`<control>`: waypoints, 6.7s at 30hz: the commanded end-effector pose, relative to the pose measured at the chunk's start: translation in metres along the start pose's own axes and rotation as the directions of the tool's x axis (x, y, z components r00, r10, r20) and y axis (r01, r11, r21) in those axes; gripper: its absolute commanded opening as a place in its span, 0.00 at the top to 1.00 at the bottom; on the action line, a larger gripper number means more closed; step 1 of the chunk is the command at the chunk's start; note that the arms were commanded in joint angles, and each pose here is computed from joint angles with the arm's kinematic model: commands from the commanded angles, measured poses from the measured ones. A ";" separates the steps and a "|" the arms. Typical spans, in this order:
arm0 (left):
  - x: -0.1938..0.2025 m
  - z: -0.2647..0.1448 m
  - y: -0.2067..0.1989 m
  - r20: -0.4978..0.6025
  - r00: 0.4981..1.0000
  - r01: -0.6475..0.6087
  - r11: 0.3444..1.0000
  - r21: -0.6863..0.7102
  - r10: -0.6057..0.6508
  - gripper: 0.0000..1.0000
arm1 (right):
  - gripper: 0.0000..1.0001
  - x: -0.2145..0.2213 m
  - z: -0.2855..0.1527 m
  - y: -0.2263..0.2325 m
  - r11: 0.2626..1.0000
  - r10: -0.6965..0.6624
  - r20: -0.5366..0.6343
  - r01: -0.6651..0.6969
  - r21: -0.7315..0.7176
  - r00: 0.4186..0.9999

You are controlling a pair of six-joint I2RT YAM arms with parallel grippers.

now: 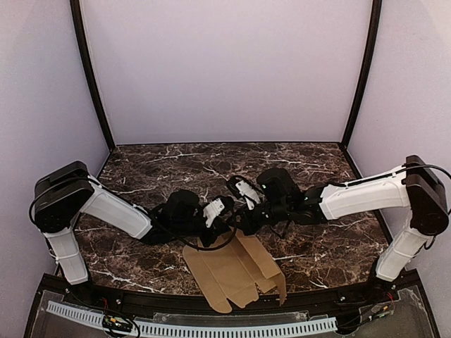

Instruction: Fold the paper box

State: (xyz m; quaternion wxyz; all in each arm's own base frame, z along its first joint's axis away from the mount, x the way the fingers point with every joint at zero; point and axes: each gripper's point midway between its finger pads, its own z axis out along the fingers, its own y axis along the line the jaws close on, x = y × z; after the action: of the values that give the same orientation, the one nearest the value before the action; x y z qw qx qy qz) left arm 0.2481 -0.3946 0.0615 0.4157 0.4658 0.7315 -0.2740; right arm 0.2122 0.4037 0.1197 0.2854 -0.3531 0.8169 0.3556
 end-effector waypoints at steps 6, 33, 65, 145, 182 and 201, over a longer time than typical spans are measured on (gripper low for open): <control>0.016 0.004 0.000 -0.006 0.999 0.053 0.999 -0.001 -0.053 0.99 | 1.00 0.018 0.012 -0.020 0.996 0.050 -0.048 -0.046 0.076 0.998; 0.018 0.009 -0.004 -0.033 0.999 0.026 1.000 -0.009 -0.026 0.97 | 1.00 -0.001 0.001 -0.026 0.989 0.048 0.018 -0.050 0.140 0.999; 0.012 0.018 -0.004 -0.033 0.999 0.027 1.000 0.000 -0.027 0.91 | 1.00 0.030 0.018 -0.034 0.975 0.041 -0.073 -0.024 0.220 0.996; 0.005 -0.004 0.025 0.022 1.000 0.004 0.958 -0.286 0.002 0.99 | 1.00 0.029 -0.046 -0.076 0.931 0.187 0.127 -0.217 0.293 0.974; 0.048 -0.089 0.105 0.215 0.863 0.421 0.418 -0.805 -0.457 0.99 | 0.91 -0.034 -0.111 -0.048 0.936 0.281 0.306 -0.330 0.121 0.910; 0.056 -0.087 0.096 0.209 0.864 0.427 0.447 -0.786 -0.458 0.99 | 1.00 -0.019 -0.031 -0.074 0.905 0.340 0.204 -0.378 0.196 0.918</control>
State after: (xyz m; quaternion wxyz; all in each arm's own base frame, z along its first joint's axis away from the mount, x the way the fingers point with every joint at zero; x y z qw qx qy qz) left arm 0.2963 -0.2635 0.0495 0.4779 0.0209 0.8782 0.0036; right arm 0.2690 0.3380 0.1209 0.3108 -0.1345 0.8830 0.3251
